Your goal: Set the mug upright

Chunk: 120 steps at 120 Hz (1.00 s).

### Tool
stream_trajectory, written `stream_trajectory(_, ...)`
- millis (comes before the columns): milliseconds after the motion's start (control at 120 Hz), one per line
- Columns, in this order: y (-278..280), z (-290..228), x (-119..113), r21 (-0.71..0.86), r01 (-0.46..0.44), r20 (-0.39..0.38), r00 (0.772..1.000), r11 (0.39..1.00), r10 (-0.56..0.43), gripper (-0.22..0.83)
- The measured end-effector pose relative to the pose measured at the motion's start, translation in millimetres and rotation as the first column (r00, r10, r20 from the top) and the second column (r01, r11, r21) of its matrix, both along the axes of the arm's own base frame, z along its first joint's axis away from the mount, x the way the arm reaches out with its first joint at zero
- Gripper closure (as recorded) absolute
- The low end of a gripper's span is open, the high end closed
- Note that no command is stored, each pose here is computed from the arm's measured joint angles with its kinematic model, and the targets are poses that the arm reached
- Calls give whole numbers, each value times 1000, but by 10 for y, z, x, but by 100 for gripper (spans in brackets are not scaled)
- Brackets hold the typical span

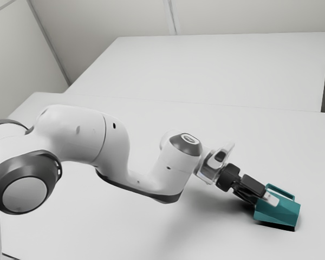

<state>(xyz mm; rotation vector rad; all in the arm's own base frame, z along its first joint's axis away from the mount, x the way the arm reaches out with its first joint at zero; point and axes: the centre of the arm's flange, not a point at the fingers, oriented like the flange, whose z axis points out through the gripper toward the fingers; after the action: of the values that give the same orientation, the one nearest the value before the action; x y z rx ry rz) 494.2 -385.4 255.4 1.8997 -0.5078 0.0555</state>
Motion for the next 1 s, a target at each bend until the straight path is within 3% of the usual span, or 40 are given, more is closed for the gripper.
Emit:
stream_trajectory(208, -7, 3, 0, -3, 0, 5, 1000, 1000, 0, 53)
stream_trajectory(350, -12, 29, -1, -4, 0, 13, 1000, 1000, 0, 67)
stream_trajectory(692, 107, 759, 66, 5, -3, 152, 988, 1000, 2, 76)
stream_trajectory(842, 488, 1257, 173, 126, 28, 257, 965, 992, -60, 77)
stream_trajectory(1000, 1017, 1505, 192, 288, 16, 296, 949, 957, -105, 78)
